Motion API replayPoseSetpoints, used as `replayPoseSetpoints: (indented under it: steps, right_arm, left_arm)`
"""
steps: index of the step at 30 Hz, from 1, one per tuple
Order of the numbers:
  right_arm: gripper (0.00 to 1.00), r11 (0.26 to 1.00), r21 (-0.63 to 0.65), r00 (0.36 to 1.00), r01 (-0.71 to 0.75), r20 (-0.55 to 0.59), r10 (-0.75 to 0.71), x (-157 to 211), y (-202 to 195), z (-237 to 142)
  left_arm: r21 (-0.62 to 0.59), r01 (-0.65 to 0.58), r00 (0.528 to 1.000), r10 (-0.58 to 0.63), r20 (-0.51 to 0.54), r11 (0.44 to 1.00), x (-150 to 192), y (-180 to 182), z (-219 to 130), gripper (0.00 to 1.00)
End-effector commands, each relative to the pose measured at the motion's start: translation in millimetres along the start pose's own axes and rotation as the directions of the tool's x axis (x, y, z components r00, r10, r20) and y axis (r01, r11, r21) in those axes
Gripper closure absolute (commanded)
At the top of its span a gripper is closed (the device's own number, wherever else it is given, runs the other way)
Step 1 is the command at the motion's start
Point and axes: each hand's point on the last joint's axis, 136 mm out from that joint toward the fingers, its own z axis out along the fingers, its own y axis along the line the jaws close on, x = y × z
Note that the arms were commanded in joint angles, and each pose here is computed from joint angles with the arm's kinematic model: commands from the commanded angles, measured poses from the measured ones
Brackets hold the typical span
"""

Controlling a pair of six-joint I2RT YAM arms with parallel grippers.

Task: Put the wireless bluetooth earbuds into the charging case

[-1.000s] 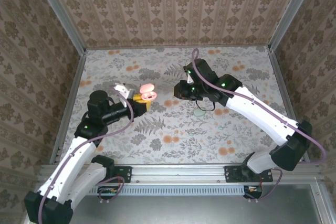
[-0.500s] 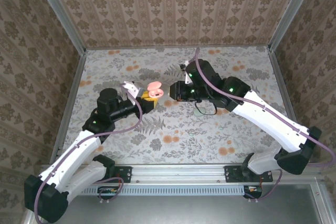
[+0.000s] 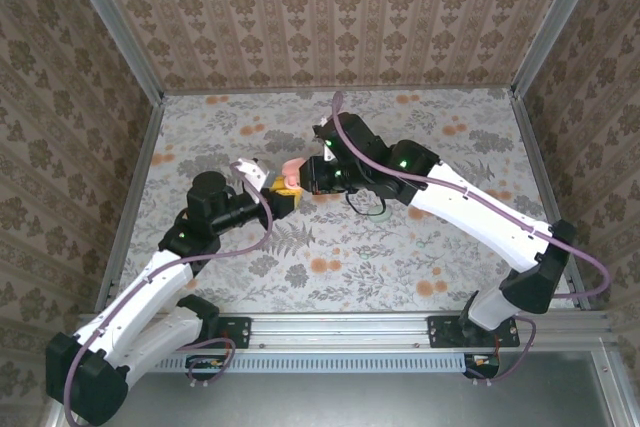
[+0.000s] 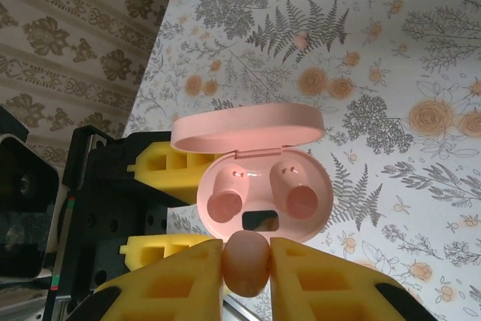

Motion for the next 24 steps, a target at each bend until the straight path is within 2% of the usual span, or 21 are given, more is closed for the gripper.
replayPoseSetpoints:
  steps: [1,24]
  right_arm:
    - [0.79,0.999,0.03,1.0,0.028,-0.008,-0.028,0.3,-2.2,3.5]
    - [0.78,0.998,0.028,0.996,0.06,-0.06,-0.058,6.9,4.0,22.5]
  left_arm:
    - [0.0,-0.049,0.998,0.049,0.04,0.999,-7.8,-3.2,-2.6,0.88]
    - [-0.015,-0.057,0.998,0.057,0.03,0.998,-7.3,-2.4,-3.6,0.88]
